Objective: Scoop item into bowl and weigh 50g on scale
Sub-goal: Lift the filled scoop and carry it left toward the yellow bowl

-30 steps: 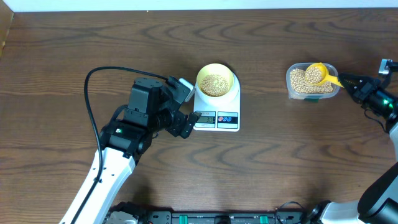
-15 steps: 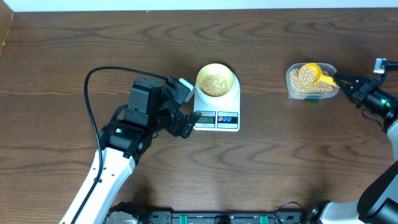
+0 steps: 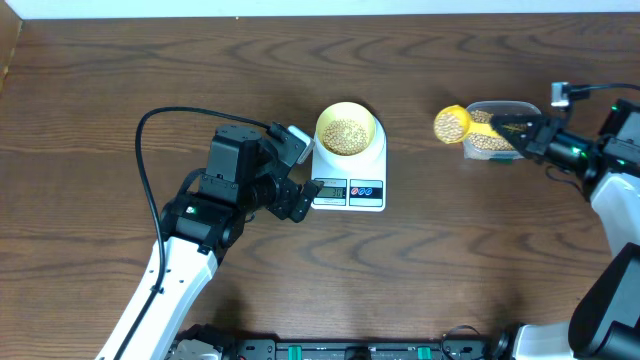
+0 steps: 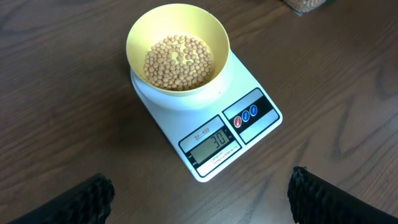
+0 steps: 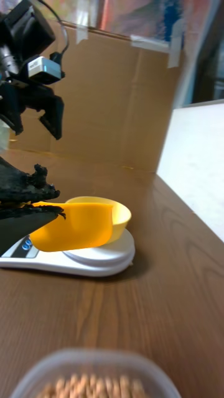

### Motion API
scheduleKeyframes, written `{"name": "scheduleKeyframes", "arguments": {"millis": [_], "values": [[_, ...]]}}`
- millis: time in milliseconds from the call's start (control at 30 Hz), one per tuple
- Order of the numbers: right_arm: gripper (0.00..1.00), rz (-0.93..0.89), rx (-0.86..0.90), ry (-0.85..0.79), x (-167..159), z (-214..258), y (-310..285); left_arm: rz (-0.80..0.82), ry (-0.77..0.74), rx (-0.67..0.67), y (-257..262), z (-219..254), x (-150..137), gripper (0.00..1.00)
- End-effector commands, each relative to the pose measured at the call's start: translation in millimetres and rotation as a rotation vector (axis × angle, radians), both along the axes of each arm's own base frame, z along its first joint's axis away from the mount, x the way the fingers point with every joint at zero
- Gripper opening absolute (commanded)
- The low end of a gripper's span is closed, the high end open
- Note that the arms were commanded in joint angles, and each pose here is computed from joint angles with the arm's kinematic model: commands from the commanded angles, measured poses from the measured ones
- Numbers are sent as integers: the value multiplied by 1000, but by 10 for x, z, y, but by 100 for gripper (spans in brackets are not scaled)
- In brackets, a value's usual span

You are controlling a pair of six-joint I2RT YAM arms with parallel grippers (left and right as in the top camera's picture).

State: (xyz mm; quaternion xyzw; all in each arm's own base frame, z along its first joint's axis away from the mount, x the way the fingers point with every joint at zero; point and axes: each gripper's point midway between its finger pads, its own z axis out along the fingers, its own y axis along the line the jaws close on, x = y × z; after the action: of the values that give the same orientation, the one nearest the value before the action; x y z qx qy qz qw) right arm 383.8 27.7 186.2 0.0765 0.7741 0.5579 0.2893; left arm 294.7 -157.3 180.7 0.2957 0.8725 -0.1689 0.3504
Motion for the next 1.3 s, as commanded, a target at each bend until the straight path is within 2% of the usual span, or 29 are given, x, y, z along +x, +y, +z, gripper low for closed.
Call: {"name": "scheduleKeyframes", "arguments": {"millis": [0,233,500,1267], "values": [[1,36,3,22,-3,-29,173,-2,-5,-13,1,31,-11,91],[1,59,-30,84,26,-124,476,-2,-5,-13,1,31,-11,92],[1,91,-28,58,77,-47,704,-2,-5,-13,1,31,-11,91],[1,92,-12,43,116,23,748,-2,-5,-13,1,31,-11,92]]}}
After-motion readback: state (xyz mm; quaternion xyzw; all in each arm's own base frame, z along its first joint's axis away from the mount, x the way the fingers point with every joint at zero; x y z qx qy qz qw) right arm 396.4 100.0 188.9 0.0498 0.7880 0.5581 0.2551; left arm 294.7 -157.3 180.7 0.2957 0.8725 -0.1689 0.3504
